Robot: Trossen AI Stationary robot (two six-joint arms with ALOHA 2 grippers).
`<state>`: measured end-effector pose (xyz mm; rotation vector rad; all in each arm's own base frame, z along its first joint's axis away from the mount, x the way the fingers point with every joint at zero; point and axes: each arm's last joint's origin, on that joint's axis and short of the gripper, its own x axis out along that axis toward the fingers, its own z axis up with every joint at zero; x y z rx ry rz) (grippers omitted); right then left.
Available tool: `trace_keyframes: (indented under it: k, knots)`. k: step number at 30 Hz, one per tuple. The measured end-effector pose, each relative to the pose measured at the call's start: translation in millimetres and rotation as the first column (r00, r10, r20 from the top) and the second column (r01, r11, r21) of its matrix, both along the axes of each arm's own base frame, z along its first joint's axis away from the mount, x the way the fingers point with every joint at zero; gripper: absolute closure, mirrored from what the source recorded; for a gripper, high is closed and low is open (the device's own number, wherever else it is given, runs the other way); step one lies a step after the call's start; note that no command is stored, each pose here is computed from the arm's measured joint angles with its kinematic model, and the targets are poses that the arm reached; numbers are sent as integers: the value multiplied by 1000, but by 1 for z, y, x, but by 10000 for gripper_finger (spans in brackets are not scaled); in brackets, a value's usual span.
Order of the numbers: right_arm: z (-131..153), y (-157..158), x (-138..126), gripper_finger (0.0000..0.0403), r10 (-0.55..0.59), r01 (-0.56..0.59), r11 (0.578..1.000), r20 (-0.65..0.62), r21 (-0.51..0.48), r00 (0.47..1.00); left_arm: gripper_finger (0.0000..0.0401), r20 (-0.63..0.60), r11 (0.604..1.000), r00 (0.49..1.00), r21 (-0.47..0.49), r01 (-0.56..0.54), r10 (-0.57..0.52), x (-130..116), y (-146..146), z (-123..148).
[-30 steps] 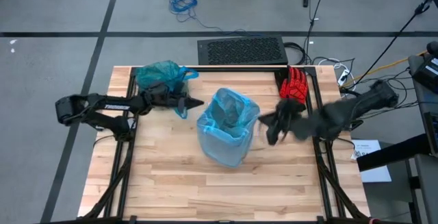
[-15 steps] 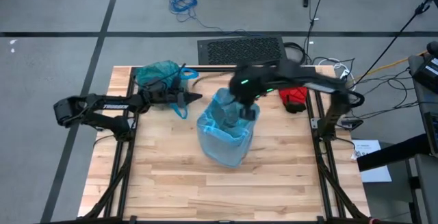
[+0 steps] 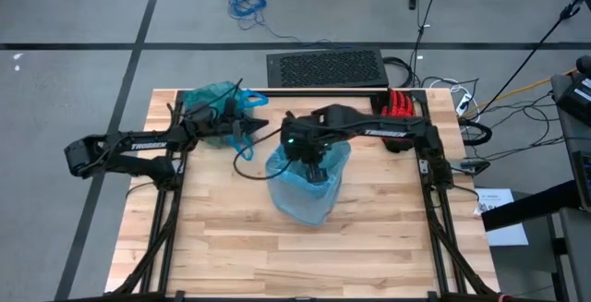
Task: Place trash/remove bag and relplace
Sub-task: Insert the new blue trash bag into the trash bin
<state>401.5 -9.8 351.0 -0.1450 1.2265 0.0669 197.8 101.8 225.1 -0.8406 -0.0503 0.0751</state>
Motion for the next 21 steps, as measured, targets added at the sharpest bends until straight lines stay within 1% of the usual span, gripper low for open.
trace_keyframes:
  k: [3, 7, 9, 21]
  knots:
    - [-19, -1, 11, 403, 10, -10, 1000, -52, -9, 999, 401, 1, 1000, 1000, 0, -4, 4, -1, 2, 0]
    - [-35, -2, 19, 403, 27, -29, 999, -106, -14, 994, 401, 0, 1000, 1000, 2, 7, -7, -2, 3, 0]
    - [-44, -2, 23, 403, 32, -34, 999, -129, -14, 991, 401, -1, 1000, 1000, 17, 7, -7, -2, 3, 0]
    - [-62, -11, 34, 403, 13, -14, 1000, -144, -10, 989, 401, -5, 1000, 1000, 24, 11, -11, -2, 3, 0]
